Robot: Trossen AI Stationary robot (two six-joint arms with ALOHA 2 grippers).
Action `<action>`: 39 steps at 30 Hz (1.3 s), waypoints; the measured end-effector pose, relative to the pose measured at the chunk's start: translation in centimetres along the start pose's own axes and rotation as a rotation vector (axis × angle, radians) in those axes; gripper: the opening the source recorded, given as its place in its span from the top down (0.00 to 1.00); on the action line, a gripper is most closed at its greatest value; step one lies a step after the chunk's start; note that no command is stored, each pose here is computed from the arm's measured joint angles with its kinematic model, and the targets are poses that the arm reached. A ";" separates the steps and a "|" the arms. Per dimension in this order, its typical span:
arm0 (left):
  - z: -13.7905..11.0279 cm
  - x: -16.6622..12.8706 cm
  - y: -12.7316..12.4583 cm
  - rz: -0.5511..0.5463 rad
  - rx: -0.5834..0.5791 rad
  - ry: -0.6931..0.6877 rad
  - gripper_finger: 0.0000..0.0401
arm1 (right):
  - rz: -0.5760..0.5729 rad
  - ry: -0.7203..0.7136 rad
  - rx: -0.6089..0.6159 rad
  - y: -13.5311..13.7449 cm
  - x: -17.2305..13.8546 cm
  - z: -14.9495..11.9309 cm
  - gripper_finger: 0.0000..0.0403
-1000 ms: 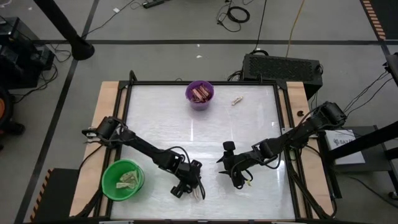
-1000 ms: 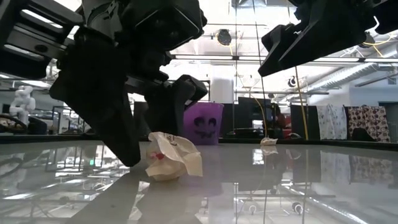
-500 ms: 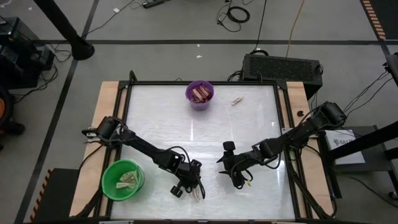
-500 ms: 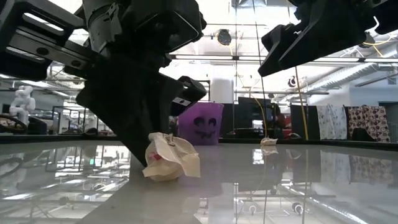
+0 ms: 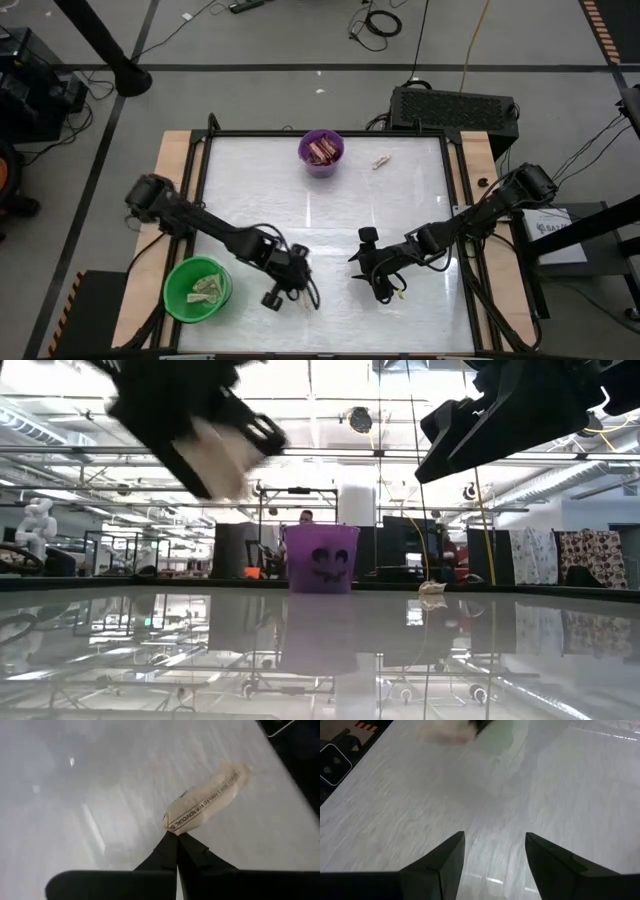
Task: Sort candy by brand, put in halloween buckets
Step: Put the white chocolate into the green bucket
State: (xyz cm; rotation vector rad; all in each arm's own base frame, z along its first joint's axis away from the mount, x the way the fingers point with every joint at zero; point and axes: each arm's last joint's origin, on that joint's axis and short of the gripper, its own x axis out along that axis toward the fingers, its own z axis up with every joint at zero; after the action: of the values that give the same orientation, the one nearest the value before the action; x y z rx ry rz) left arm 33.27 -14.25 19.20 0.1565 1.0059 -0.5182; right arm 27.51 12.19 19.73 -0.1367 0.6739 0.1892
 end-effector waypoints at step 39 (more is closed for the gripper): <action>-11.9 -17.4 -11.5 0.212 -1.041 0.567 0.88 | -0.001 0.005 0.003 0.0 0.0 -0.1 0.50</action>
State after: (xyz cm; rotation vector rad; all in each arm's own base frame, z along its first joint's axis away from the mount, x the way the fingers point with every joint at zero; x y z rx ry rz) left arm 11.18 -14.02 28.63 -0.5459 1.6724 0.3087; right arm 27.48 12.18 19.69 -0.1352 0.6794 0.1870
